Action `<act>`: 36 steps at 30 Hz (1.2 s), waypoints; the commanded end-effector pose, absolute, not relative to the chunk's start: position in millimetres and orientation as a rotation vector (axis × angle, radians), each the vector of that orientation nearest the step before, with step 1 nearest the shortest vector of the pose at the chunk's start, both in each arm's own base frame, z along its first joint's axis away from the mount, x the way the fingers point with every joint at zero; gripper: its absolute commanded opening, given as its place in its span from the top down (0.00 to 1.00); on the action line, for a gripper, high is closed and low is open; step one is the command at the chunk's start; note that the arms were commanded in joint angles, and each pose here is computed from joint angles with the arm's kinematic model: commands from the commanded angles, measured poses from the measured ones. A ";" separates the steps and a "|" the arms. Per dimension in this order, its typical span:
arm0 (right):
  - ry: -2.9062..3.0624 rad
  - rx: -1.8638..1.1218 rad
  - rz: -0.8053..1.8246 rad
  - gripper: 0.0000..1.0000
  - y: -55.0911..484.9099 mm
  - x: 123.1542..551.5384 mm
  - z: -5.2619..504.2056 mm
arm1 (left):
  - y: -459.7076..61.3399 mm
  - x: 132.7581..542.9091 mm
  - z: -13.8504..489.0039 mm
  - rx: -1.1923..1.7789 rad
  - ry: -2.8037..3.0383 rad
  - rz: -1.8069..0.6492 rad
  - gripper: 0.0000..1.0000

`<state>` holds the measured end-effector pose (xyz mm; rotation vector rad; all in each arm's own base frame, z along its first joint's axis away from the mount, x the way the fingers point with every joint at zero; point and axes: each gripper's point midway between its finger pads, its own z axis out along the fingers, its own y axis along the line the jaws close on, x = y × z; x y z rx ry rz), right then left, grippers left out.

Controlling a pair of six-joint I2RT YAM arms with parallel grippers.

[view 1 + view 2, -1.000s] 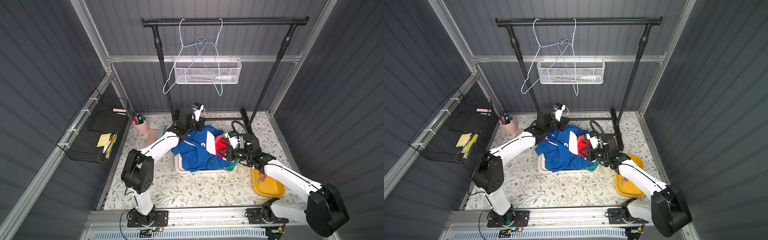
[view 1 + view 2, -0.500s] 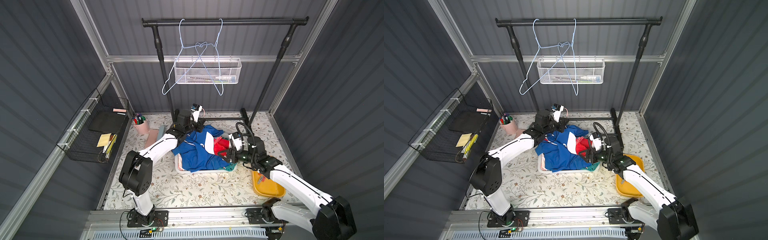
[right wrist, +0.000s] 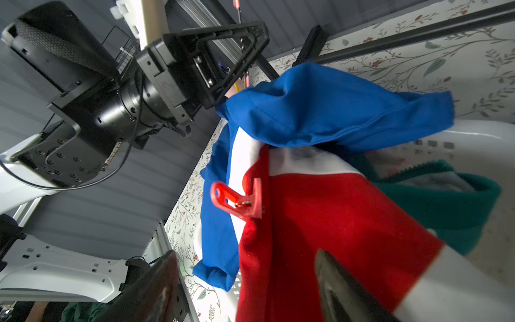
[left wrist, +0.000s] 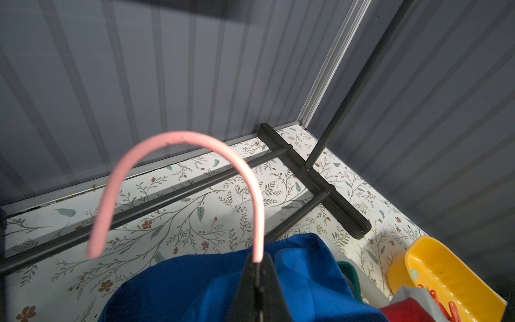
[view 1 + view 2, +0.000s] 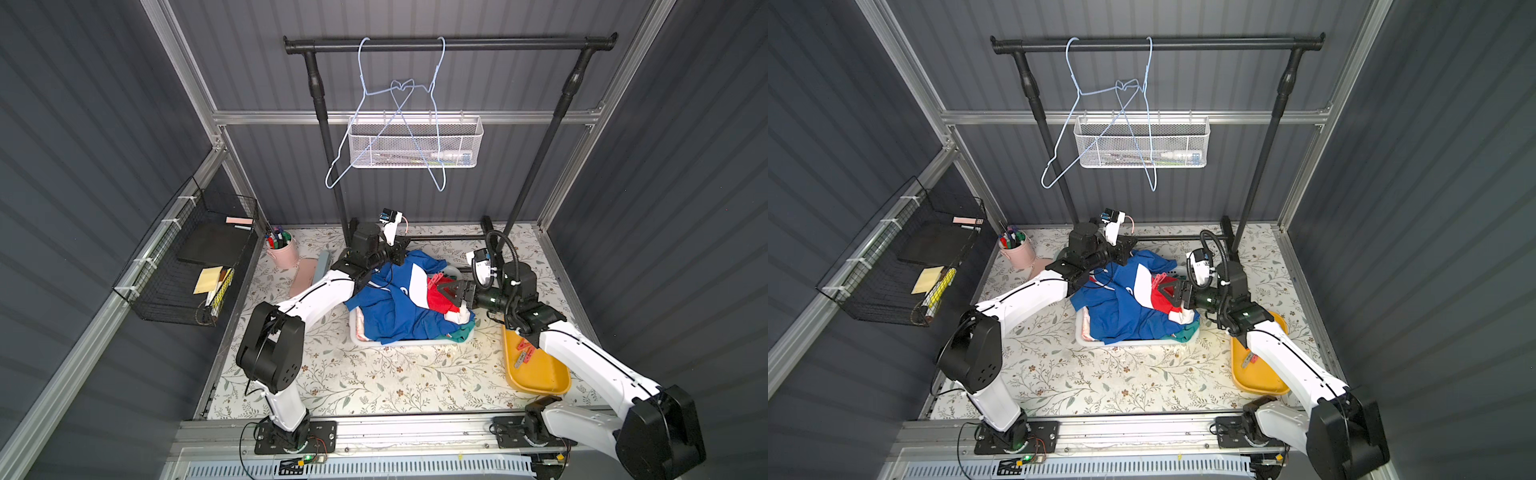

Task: Remove the clothespins securing jackets to the hanger
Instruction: Adjust the hanger, then remove the clothespin from the hanger.

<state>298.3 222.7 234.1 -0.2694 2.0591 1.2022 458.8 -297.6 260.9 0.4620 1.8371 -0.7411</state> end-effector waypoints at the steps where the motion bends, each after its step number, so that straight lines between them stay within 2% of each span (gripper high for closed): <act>1: 1.984 -0.294 1.226 0.20 232.3 303.1 261.9 | -296.7 451.6 255.1 0.452 1.865 -0.766 1.00; 6: 1.994 -0.297 1.164 0.22 239.4 314.8 263.8 | -296.9 451.1 256.5 0.455 1.858 -0.771 1.00; 16: 2.065 -0.289 1.095 0.46 250.6 334.0 249.3 | -297.7 449.0 256.8 0.465 1.853 -0.776 1.00; 30: 2.063 -0.270 1.066 0.62 250.9 334.7 247.8 | -298.7 445.3 251.3 0.480 1.857 -0.787 1.00; 34: 2.059 -0.263 1.065 0.70 250.9 336.4 249.3 | -298.2 444.5 250.5 0.475 1.855 -0.793 1.00; 36: 2.062 -0.262 1.068 0.77 251.5 337.0 248.6 | -298.2 443.8 249.3 0.476 1.857 -0.793 1.00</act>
